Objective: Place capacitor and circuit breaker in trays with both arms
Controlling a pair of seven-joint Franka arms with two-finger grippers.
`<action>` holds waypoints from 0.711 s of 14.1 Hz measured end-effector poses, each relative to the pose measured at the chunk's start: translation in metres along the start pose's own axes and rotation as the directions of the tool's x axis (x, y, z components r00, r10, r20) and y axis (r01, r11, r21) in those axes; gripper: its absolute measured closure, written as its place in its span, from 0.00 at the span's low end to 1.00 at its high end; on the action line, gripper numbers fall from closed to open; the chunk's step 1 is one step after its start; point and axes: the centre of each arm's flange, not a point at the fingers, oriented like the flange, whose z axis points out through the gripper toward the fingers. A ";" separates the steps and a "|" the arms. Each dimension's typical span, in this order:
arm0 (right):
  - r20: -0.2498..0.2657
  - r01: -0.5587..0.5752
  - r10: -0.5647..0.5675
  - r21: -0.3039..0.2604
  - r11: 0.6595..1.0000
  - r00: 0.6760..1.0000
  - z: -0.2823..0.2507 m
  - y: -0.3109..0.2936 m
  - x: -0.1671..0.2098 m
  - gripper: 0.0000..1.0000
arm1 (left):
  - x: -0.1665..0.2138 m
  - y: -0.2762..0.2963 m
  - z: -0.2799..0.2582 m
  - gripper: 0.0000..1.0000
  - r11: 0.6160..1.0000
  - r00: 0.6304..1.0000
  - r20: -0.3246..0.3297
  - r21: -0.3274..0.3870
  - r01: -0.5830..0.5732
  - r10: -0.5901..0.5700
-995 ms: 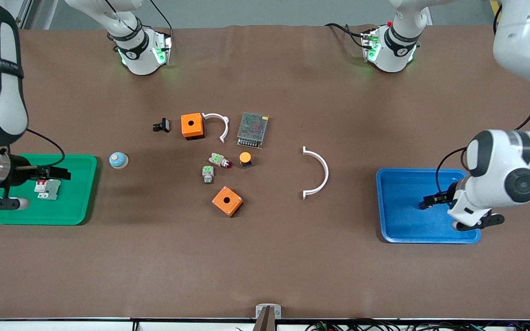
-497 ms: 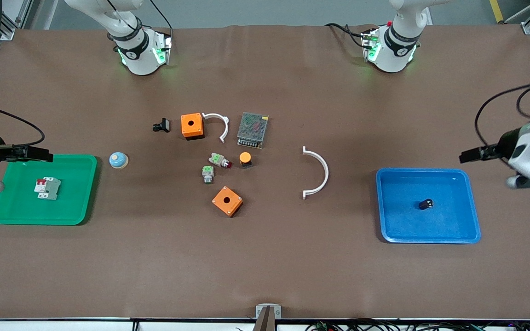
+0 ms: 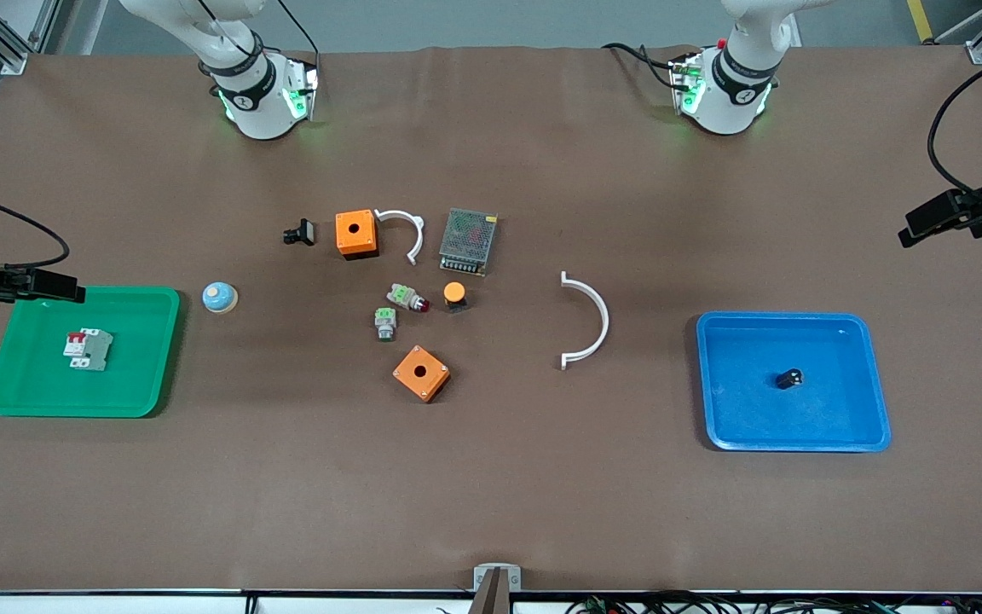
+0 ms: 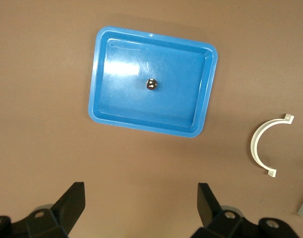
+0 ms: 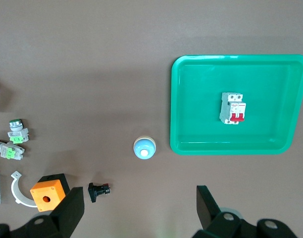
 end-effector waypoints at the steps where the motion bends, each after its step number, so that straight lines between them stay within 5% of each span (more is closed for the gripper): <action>1: 0.013 0.001 -0.001 0.001 1.000 1.000 -0.001 -0.002 -0.003 0.00 | -0.001 0.000 -0.005 0.00 1.000 1.000 0.001 0.000 0.000 0.000; 10: -0.010 0.013 -0.013 0.010 1.000 1.000 -0.050 -0.010 -0.068 0.00 | -0.001 0.001 -0.024 0.00 1.000 1.000 -0.025 -0.003 -0.002 0.002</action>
